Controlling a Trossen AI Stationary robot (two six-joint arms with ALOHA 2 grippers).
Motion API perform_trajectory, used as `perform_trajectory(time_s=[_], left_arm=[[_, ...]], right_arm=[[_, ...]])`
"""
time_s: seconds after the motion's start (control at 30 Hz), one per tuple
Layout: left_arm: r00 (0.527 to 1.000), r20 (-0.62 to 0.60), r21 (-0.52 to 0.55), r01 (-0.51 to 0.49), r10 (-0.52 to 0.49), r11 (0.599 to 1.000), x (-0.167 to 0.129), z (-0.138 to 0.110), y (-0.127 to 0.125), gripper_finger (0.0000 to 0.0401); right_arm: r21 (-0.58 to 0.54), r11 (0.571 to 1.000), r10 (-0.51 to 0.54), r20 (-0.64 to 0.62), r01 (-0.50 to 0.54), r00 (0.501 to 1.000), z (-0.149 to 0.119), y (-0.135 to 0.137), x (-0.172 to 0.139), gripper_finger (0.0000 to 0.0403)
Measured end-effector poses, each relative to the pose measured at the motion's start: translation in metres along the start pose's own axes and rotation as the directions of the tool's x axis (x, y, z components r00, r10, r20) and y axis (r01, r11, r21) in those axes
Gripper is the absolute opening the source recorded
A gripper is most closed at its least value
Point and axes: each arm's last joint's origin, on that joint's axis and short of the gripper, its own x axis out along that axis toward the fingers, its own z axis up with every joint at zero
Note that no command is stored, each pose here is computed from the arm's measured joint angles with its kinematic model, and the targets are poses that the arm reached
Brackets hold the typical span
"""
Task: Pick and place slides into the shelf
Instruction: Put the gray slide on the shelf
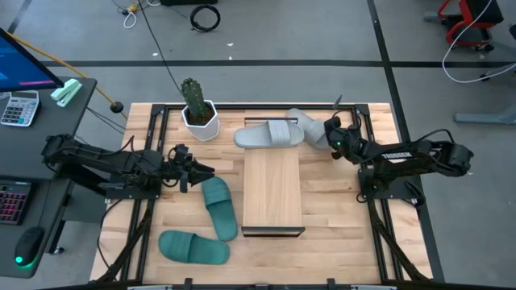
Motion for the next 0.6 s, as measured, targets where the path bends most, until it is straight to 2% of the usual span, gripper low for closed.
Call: perform_trajectory(time_s=[0.2, 0.33, 0.5, 0.6], left_arm=[[1.0, 0.0, 0.002, 0.0, 0.0, 1.0, 0.0, 0.0, 0.0, 0.0172], [1.0, 0.0, 0.002, 0.0, 0.0, 1.0, 0.0, 0.0, 0.0, 0.0172], [1.0, -0.001, 0.002, 0.001, -0.001, 1.0, 0.0, 0.0, 0.0, 0.0172], [1.0, -0.001, 0.002, 0.001, -0.001, 1.0, 0.0, 0.0, 0.0, 0.0172]], right_arm=[[-0.065, 0.995, 0.085, 0.046, -0.082, 0.995, -0.003, 0.028, -0.002, 0.0007], [-0.152, 0.987, 0.068, 0.071, -0.057, 0.995, -0.002, 0.05, -0.005, 0.0007], [-0.324, 0.946, 0.061, 0.108, -0.023, 0.992, 0.002, 0.085, -0.013, 0.0007], [-0.405, 0.914, 0.101, 0.158, -0.029, 0.982, 0.007, 0.113, -0.02, 0.0007]])
